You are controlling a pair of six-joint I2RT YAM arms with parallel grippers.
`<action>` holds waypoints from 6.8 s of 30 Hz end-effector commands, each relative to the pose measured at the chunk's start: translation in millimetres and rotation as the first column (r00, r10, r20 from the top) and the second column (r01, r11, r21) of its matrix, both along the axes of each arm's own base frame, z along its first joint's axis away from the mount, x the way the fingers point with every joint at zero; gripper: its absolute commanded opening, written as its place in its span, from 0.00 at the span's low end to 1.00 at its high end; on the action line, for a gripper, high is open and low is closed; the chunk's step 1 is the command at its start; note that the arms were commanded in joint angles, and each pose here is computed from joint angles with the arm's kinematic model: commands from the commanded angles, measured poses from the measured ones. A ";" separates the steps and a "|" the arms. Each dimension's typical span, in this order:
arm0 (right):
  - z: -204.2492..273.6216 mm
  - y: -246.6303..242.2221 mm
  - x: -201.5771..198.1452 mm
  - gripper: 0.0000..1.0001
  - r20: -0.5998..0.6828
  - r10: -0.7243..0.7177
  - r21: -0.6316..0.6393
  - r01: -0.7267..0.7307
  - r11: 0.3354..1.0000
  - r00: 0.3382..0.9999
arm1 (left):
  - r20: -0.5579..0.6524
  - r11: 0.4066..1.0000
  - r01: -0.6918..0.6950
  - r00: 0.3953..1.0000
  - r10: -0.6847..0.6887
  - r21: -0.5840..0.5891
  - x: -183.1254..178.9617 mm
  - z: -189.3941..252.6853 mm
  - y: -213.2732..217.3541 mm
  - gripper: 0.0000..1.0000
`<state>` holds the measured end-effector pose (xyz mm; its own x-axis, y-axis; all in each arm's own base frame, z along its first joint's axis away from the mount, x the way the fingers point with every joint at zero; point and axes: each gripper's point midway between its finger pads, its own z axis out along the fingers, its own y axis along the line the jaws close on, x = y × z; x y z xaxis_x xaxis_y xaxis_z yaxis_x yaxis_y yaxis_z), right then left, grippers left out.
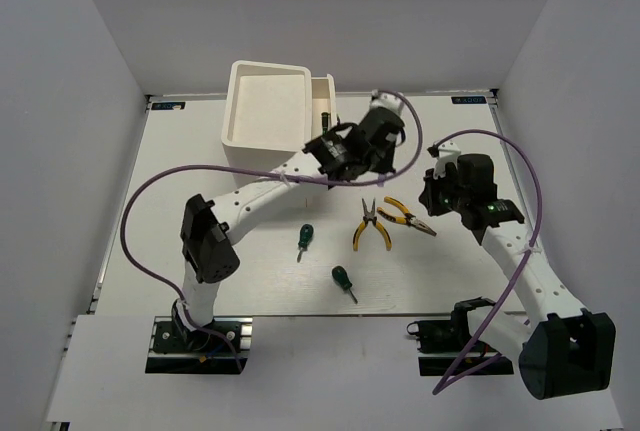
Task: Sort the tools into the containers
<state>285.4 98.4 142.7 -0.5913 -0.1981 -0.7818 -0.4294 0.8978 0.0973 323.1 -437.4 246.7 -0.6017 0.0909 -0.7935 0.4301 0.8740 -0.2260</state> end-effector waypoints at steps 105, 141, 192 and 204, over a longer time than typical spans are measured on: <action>75.8 254.4 182.0 0.09 0.053 0.451 0.369 -0.437 0.820 0.891 | -0.275 0.800 -0.595 0.784 0.556 -0.078 111.3 -41.9 405.8 0.72; 6.3 254.1 193.7 0.72 0.403 0.774 0.149 -0.869 0.471 0.488 | -0.311 0.792 -0.606 0.767 0.561 -0.068 85.6 -39.5 415.7 0.83; 10.3 178.6 169.7 0.32 0.310 0.698 0.107 -0.754 0.649 0.645 | -0.208 0.687 -0.725 0.678 0.705 -0.036 71.5 0.9 465.9 0.86; 10.8 104.1 123.9 0.00 0.058 0.511 -0.003 -0.512 0.859 0.858 | 0.020 0.974 0.004 1.000 0.000 -0.225 -1.7 57.7 317.3 0.18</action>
